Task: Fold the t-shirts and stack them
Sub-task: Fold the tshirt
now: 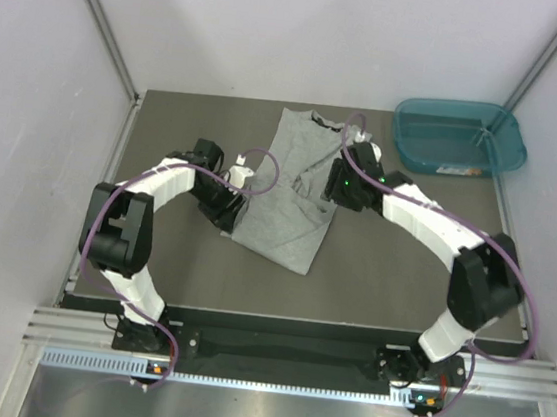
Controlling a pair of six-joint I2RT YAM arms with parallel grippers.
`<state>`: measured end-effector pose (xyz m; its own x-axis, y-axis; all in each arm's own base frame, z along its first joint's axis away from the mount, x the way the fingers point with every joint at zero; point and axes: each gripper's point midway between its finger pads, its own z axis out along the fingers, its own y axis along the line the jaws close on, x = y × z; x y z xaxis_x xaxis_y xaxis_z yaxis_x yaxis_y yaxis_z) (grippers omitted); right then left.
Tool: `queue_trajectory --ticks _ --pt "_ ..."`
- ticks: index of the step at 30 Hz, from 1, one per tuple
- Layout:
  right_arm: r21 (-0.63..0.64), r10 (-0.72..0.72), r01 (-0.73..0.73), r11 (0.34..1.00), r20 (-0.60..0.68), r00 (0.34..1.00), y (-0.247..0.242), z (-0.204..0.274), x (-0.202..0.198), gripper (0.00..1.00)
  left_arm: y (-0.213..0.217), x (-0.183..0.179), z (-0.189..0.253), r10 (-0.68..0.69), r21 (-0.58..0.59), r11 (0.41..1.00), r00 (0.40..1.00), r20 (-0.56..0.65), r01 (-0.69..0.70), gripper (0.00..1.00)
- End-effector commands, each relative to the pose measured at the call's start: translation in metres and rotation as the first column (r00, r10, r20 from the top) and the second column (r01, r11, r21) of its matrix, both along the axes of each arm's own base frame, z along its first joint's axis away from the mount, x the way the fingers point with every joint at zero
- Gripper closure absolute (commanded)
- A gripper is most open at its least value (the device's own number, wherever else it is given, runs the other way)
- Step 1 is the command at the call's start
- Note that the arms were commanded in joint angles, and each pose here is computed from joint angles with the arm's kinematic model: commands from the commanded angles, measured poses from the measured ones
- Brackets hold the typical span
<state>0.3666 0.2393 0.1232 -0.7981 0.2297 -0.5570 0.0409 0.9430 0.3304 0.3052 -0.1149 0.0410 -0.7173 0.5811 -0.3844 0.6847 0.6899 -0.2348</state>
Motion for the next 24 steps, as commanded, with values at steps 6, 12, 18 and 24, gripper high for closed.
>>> queue_trajectory --ticks 6,12,18,24 --pt "0.160 0.067 -0.048 0.986 -0.117 0.991 0.043 -0.039 -0.107 0.45 0.005 -0.006 0.008 -0.050 -0.033 0.998 0.997 0.057 0.051 0.46" --pt "0.254 0.034 0.014 0.967 -0.182 0.983 0.052 -0.068 -0.128 0.47 0.003 -0.005 -0.020 -0.042 -0.005 0.999 0.999 0.034 0.042 0.41" --pt "0.310 0.066 0.018 0.950 -0.258 0.964 0.061 -0.097 -0.146 0.48 0.003 0.010 -0.031 -0.001 0.003 1.000 0.997 0.080 0.001 0.45" --pt "0.349 0.040 0.061 0.935 -0.277 0.960 0.061 -0.107 -0.149 0.56 -0.005 -0.003 -0.034 0.002 -0.037 0.999 1.000 0.015 -0.001 0.52"
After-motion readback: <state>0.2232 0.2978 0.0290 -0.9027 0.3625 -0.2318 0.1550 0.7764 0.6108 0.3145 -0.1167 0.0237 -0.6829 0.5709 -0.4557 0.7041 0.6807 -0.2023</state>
